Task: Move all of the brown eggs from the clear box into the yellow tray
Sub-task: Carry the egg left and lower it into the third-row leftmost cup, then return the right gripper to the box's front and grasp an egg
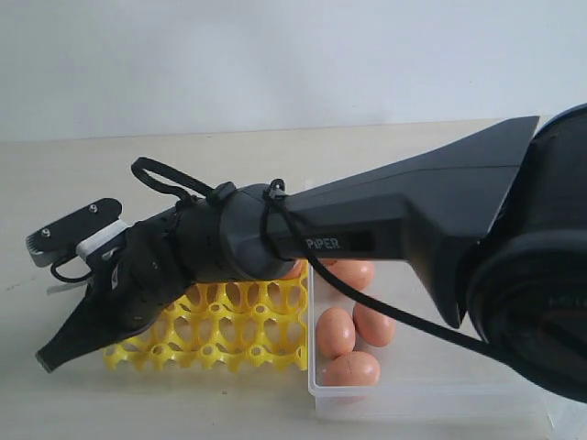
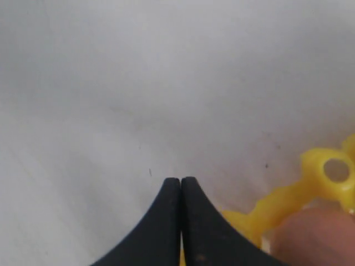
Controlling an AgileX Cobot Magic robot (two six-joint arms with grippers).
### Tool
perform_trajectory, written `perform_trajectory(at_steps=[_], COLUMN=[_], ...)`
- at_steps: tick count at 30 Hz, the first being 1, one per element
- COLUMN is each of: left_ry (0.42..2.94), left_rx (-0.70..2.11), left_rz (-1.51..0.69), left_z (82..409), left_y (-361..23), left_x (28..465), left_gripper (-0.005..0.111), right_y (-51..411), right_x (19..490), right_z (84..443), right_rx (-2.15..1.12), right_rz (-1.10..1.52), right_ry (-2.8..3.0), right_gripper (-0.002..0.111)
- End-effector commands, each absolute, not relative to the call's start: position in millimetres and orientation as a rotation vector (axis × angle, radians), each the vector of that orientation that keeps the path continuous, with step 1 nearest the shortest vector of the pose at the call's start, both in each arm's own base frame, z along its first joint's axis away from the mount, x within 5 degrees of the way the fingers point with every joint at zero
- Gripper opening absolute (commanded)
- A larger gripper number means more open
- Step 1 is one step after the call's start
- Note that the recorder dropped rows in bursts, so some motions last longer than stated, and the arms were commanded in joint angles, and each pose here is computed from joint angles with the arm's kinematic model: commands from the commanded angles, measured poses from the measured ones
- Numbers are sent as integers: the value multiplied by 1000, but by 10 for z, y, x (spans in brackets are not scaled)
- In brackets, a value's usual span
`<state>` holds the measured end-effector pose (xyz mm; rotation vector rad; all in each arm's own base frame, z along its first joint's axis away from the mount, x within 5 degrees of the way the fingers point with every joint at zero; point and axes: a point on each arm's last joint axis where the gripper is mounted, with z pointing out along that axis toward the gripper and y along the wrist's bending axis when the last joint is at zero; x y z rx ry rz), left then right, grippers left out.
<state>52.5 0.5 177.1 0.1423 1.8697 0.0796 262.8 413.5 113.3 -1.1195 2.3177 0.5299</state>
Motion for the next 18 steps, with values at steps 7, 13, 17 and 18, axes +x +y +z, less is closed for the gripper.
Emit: perform_trajectory(at_steps=[7,13,17,18], left_ry=[1858,1858,1858,1858], left_rx=[136,136,136,136], left_rz=[76,76,76,76], left_z=[1792,1792,1792,1792], left_y=[4,4,4,4], left_x=[527,527,527,527], left_gripper=[0,0,0,0], right_y=[4145,4161,4112,4082], right_x=[2619,2598,2569,2564], right_z=[1344,1664,2089,2184], right_rx=[-1127,-1078,-1058,-1063], right_rz=[548,606,639,635], right_ry=[2276,2205,2116,2103], right_gripper=[0,0,0,0])
